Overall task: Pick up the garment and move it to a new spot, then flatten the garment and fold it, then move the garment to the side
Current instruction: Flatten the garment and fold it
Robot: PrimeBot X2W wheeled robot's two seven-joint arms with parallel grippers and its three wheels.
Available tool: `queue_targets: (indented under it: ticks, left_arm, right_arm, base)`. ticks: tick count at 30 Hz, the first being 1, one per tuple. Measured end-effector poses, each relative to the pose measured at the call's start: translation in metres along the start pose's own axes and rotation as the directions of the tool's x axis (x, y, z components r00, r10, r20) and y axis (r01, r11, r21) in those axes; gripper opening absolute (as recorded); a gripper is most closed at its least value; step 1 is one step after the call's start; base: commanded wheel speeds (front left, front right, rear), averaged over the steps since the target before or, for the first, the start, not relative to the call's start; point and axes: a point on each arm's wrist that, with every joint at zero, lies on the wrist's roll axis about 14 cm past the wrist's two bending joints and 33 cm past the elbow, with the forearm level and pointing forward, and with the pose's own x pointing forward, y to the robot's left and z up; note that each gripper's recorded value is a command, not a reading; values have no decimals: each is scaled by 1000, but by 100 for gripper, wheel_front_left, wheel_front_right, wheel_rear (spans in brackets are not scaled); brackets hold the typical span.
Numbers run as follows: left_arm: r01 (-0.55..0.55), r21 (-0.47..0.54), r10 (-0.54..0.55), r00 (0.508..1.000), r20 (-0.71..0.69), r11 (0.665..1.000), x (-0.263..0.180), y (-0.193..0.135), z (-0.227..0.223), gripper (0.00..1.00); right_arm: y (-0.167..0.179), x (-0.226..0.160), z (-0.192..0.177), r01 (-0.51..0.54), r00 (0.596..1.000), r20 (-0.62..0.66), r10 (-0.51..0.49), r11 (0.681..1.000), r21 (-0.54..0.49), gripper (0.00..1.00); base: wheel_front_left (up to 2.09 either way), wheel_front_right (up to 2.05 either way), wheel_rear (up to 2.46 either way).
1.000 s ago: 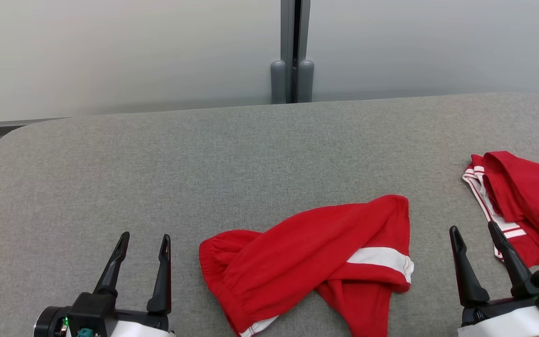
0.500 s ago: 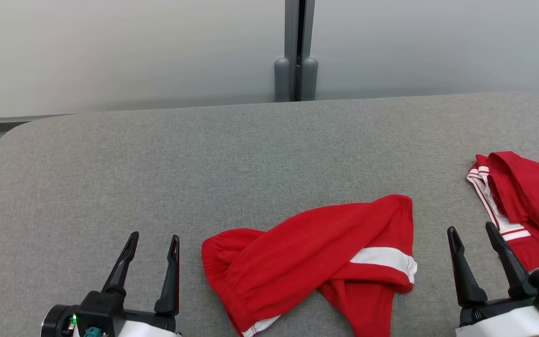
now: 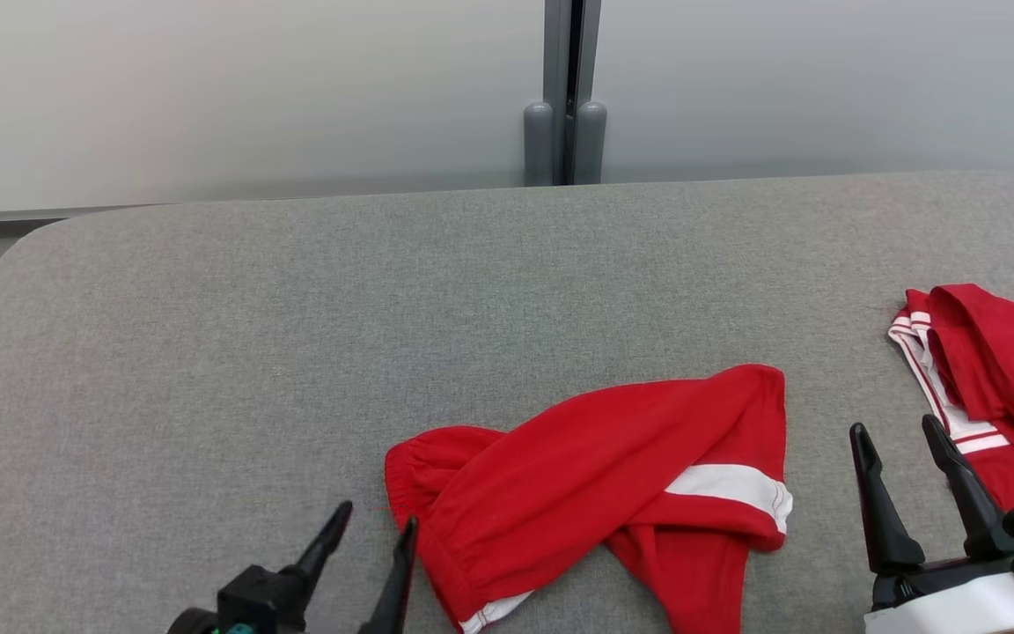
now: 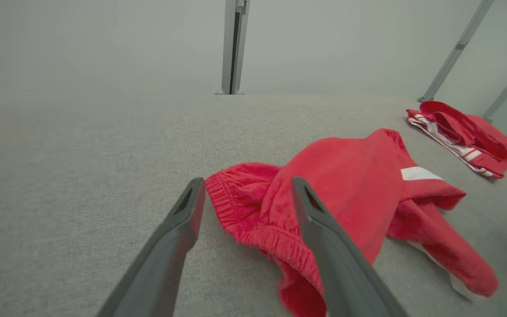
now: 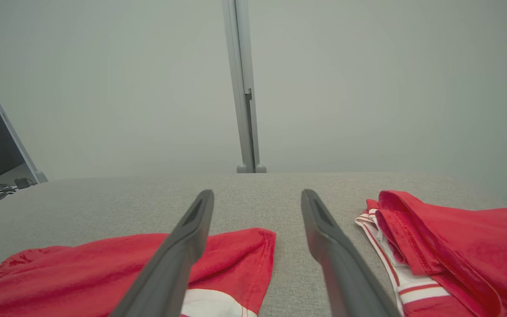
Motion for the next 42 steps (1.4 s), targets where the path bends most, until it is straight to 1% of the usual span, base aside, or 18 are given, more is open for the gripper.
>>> queue_targets:
  ticks: [5,11,17,20,21,22,23,24,26,31,36,42]
  left_arm:
    - [104,-59,-112,983,-148,993,-16,-28,-32,100]
    - [167,-129,-197,940,-277,977,-35,-52,-63,100]
    - [204,-180,-254,911,-324,962,-33,-67,-80,100]
    - [212,-186,-263,911,-318,959,-26,-68,-80,100]
    - [212,-186,-263,911,-318,959,-26,-68,-80,74]
    - [209,-179,-258,911,-321,961,-21,-65,-83,44]
    - [209,-179,-258,911,-321,961,-21,-65,-83,6]
    - [209,-181,-259,910,-325,961,-20,-64,-85,0]
    - [208,-180,-259,905,-336,961,-19,-63,-89,0]
    - [209,-181,-260,905,-336,961,-14,-61,-90,0]
    - [204,-174,-252,909,-331,963,-10,-57,-89,0]
    - [202,-166,-246,917,-314,965,1,-54,-86,0]
  right_arm:
    - [-3,3,-1,4,1000,-5,-4,1000,-1,100]
    - [0,9,-4,-5,1000,-12,5,1000,4,100]
    - [-1,10,-5,-2,1000,-13,2,1000,12,100]
    - [-5,8,-8,15,1000,-22,-14,1000,17,100]
    - [-5,8,-8,15,1000,-22,-14,1000,17,100]
    - [-12,6,-13,38,999,-38,-37,999,25,100]
    - [-12,6,-13,38,999,-38,-37,999,25,100]
    - [-15,5,-16,48,998,-46,-46,998,30,100]
    - [-20,3,-23,66,996,-69,-63,997,42,100]
    - [-25,-5,-56,104,980,-182,-85,990,98,100]
    - [-10,-8,-94,90,950,-310,-37,983,159,100]
    - [-1,8,-117,70,929,-370,2,981,181,100]
  base:
    - [0,0,0]
    - [0,0,0]
    - [0,0,0]
    - [0,0,0]
    - [0,0,0]
    - [0,0,0]
    - [0,0,0]
    - [0,0,0]
    - [0,0,0]
    - [0,0,0]
    - [0,0,0]
    - [0,0,0]
